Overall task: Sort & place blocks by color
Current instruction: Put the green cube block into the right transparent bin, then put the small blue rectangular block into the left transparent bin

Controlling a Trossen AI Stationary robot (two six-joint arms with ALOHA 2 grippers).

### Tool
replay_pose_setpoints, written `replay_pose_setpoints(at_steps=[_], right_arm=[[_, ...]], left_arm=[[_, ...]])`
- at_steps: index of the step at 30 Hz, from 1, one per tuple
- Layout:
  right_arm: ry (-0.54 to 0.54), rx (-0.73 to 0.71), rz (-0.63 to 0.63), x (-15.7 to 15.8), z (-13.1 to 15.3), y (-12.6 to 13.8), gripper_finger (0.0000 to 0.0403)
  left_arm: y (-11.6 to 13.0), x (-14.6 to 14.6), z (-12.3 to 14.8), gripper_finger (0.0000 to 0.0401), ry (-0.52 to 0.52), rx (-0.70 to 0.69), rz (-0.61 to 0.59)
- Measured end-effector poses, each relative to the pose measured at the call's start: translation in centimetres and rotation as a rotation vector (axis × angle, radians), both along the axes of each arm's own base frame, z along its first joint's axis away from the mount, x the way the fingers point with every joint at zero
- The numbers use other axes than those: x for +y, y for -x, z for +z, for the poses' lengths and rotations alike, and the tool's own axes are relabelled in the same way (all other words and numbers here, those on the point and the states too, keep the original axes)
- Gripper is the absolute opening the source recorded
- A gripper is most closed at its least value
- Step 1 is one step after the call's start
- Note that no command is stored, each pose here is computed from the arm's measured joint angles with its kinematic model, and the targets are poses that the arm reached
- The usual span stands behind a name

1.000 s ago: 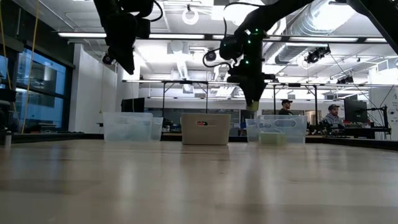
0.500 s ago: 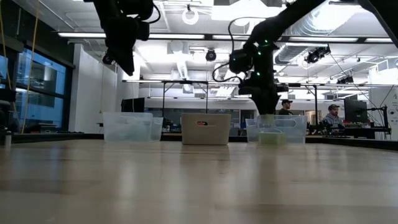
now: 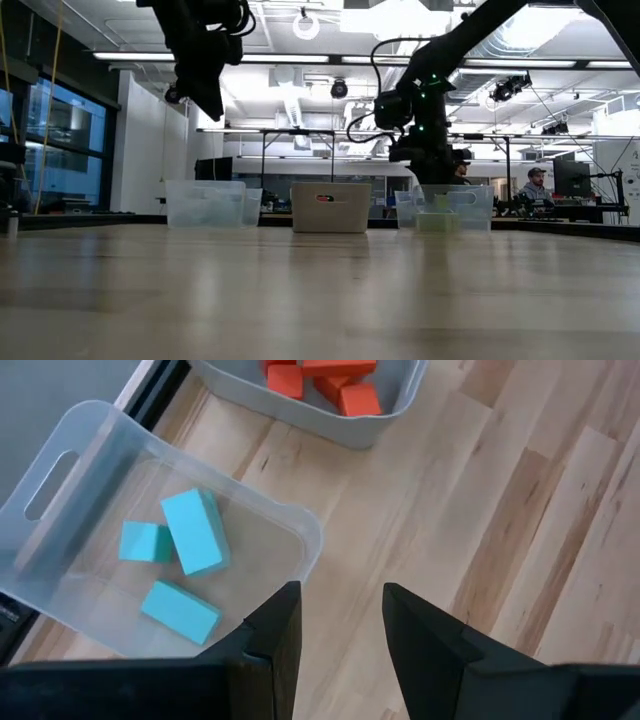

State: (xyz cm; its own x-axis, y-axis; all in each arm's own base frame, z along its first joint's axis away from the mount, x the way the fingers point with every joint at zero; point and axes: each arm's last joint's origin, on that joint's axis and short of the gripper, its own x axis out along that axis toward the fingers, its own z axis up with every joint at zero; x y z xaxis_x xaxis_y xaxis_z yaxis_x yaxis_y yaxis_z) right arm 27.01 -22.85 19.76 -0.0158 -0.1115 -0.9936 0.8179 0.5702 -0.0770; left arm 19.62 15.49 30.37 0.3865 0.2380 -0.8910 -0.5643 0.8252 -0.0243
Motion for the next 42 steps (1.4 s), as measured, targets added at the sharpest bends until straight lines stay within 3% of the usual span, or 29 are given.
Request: replay_pose_setpoints(at_steps=[6,24,36,42], right_arm=[[-0.002,0.003,0.012,-0.1,0.0,0.1,0.015],[-0.025,-0.014,0.041,-1.0,0.1,0.9,0.0158],[0.013,-0.016,0.047,-1.7,4.8,0.2,0.0158],[-0.04,-0.003,0.049,-1.0,6.4,0.1,0.0158]], left_arm=[[-0.1,0.1,0.1,0.0117,-0.01,-0.012,0.0],[-0.1,0.1,0.1,0.0117,-0.009,-0.013,0.002],[-0.1,0.1,0.1,0.0117,-0.003,-0.017,0.016],[-0.1,0.1,0.1,0.0117,-0.003,-0.017,0.016]])
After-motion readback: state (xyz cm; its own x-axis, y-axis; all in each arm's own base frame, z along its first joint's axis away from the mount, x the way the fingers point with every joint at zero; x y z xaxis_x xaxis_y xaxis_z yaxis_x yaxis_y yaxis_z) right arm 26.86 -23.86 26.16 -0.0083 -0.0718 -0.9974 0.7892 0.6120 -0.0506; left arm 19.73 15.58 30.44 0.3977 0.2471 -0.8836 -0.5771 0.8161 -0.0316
